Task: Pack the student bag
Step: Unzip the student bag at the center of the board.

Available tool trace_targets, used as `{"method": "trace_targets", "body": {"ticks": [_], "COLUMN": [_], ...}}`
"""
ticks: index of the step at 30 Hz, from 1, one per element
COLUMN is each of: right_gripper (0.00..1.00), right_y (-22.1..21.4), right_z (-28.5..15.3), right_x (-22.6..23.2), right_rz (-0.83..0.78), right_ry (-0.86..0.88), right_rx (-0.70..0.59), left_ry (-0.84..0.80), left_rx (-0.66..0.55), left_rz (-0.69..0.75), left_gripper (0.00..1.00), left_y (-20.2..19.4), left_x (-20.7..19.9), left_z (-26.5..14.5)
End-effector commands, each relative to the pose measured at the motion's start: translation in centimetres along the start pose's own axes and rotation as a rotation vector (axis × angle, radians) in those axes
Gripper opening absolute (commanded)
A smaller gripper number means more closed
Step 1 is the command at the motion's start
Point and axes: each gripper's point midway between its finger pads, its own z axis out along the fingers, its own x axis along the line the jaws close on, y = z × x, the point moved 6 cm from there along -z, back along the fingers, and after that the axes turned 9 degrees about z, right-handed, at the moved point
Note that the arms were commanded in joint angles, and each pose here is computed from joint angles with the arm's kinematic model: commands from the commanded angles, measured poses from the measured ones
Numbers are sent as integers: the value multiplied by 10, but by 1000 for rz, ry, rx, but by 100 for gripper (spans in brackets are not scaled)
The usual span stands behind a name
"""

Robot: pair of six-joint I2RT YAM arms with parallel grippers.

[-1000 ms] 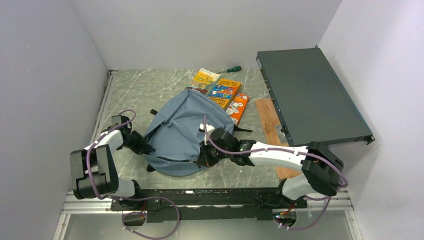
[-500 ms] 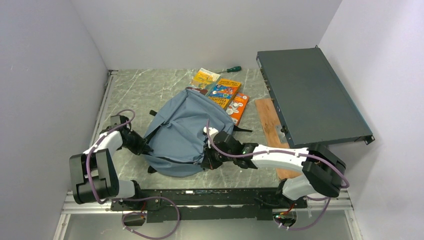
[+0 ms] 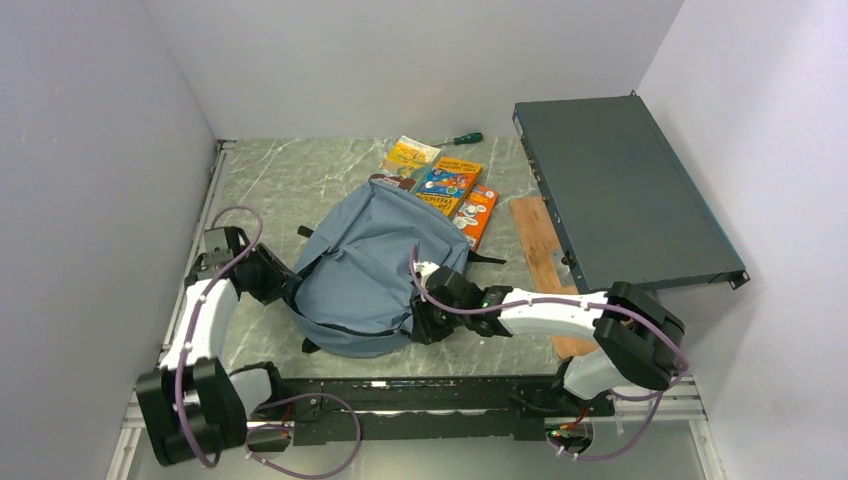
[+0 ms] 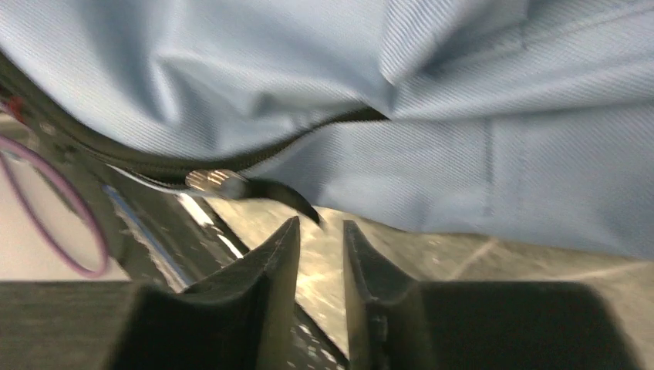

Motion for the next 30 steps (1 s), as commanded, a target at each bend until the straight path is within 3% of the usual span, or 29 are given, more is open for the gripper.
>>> {"method": "trace_targets", "body": {"ticks": [1, 4, 9, 12, 18, 24, 30], "right_gripper": [42, 59, 77, 81, 82, 80, 81], "right_y": [0, 18, 67, 87, 127, 184, 236], "right_z": [-22, -35, -41, -34, 9, 59, 92], "right_x": [0, 6, -32, -56, -47, -2, 32], "right_rz": [9, 35, 239, 319, 149, -33, -95], "right_ry": [-2, 7, -431, -531, -391, -295, -201], "right_rx": [10, -101, -311, -387, -404, -396, -439], "left_ry": [-219, -360, -345, -266, -123, -108, -86], "left_rx": [-113, -79, 34, 82, 61, 91, -5], "left_rz": [179, 234, 222, 188, 106, -24, -44], "left_gripper": [59, 72, 73, 73, 69, 64, 66], "left_y": [6, -7, -22, -29, -46, -74, -69], "left_x": [-35, -56, -60, -50, -25, -11, -8], "left_z": [-32, -34, -9, 0, -5, -9, -18]}}
